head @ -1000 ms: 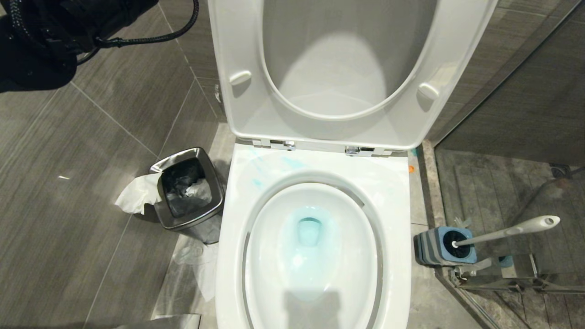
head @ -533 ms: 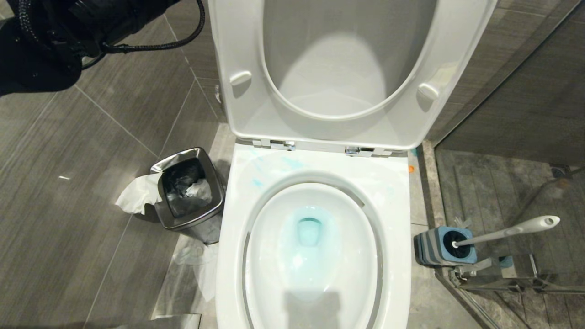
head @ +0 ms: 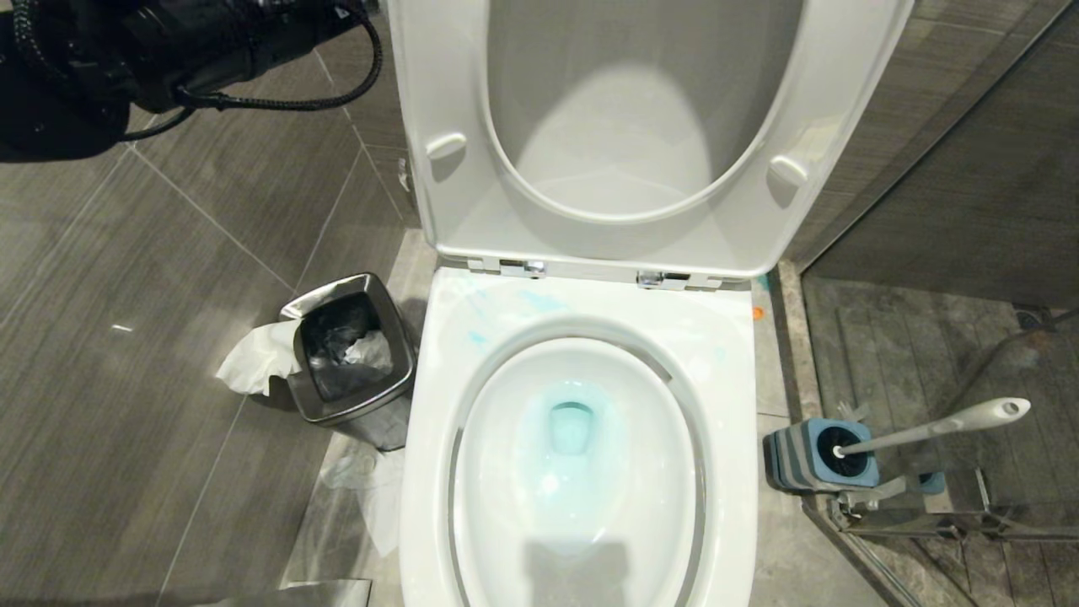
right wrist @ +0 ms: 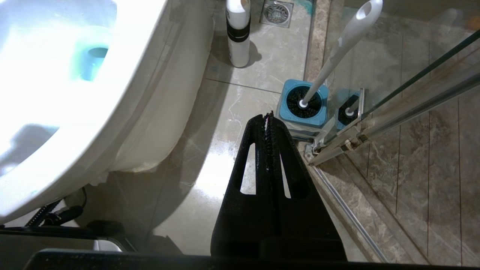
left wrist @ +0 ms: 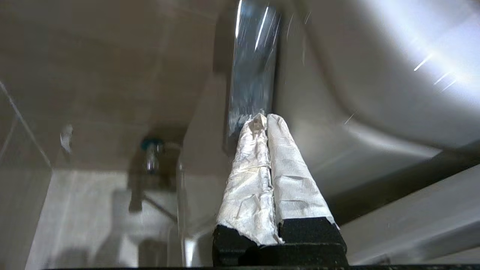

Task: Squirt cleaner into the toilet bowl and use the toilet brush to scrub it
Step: Flush the toilet

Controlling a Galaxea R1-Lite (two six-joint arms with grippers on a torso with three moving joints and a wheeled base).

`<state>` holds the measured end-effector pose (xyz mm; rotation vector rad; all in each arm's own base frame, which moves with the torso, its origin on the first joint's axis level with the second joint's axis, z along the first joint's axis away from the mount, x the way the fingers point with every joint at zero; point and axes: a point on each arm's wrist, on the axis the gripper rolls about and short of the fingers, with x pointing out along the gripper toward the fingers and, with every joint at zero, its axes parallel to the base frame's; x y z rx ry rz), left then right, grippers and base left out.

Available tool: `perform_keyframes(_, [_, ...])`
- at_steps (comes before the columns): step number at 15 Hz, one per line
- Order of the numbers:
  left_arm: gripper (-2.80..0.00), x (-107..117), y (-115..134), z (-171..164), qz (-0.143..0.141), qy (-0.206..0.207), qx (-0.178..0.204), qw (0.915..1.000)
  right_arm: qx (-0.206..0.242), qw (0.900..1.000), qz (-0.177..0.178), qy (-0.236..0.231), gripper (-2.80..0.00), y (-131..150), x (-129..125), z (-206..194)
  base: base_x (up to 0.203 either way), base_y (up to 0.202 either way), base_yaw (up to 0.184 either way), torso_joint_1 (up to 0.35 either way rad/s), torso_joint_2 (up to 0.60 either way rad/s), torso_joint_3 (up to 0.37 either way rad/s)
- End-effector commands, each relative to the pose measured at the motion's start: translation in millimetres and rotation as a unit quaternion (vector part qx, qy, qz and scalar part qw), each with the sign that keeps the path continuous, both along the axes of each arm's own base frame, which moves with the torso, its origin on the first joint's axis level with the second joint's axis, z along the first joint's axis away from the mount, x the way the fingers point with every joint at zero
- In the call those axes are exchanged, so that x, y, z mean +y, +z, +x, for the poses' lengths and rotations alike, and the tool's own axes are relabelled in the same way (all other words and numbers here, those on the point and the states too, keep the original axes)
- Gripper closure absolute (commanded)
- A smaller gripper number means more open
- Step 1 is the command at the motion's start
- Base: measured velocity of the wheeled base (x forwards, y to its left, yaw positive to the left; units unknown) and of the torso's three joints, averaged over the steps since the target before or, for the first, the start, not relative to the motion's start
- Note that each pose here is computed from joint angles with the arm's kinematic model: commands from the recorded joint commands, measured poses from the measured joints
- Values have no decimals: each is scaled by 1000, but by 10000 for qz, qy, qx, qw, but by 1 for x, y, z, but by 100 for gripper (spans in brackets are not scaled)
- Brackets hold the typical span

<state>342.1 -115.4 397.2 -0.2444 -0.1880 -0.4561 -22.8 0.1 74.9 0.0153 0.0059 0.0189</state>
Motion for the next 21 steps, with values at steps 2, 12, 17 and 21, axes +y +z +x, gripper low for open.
perform_keyframes(2, [0,-3,-7,7,30,-6,101,9999,2,10000,0,5,0,0,0,0,0,0,0,0,0,0])
perform_keyframes(12, [0,-3,-5,6,-7,-17,37,10000,2,10000,0,5,0,0,0,0,0,0,0,0,0,0])
perform_keyframes(17, [0,-1,-1,1,-14,-16,-7,10000,2,10000,0,5,0,0,0,0,0,0,0,0,0,0])
perform_keyframes(21, [0,1,4,-4,-38,-16,-79,10000,2,10000,0,5,0,0,0,0,0,0,0,0,0,0])
